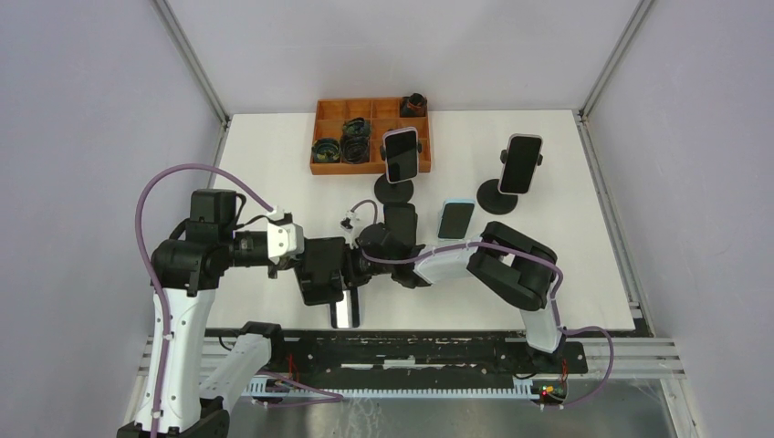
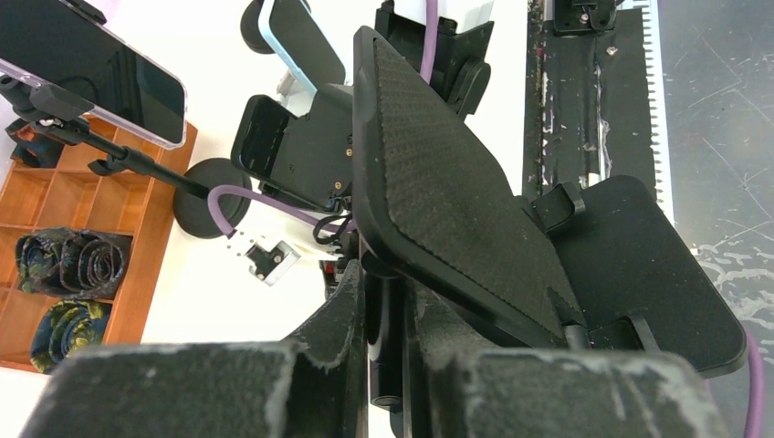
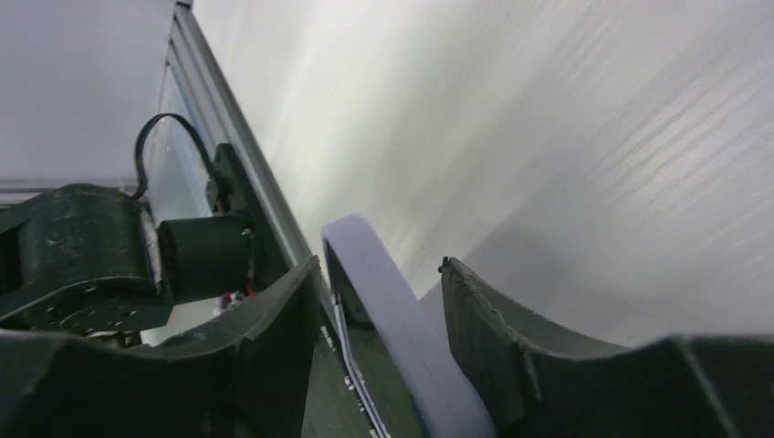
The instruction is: Remove the phone from the phone stand
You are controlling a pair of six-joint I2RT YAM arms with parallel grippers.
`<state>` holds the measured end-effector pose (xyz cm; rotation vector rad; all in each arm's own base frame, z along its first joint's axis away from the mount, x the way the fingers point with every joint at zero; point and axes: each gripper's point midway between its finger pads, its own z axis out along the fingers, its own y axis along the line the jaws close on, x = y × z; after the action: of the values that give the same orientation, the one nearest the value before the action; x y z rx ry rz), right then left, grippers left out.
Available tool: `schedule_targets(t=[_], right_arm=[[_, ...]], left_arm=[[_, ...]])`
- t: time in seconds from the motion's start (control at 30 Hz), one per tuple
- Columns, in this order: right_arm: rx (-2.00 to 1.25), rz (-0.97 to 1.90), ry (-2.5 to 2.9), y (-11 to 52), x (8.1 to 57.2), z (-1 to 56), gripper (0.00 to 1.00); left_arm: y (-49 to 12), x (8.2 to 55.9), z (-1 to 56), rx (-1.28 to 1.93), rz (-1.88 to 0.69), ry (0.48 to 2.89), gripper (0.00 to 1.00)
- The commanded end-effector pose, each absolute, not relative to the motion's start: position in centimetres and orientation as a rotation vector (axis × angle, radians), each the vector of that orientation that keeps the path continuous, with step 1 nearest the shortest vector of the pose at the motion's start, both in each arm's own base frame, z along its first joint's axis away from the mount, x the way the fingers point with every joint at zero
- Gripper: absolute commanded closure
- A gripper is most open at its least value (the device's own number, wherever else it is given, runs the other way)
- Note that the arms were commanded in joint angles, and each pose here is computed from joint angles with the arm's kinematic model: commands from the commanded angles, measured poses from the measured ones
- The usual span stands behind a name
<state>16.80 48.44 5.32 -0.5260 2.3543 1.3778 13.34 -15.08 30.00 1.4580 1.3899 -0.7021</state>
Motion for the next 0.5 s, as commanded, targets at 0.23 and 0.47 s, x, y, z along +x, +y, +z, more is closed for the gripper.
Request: schedule_targets(t=[0.23,0.47], right_arm=[[-0.467,1.210,2.182,47.6,20.9,10.0,0.03],[-0.534,1.194,2.009,45.6,20.8,16.1,0.02]], left_arm=[[-15.7,13.0,30.9,1.482,-0.727,1.305,0.98],[-15.7,13.1,30.9,1.488,-0.718,1.301,0.98]])
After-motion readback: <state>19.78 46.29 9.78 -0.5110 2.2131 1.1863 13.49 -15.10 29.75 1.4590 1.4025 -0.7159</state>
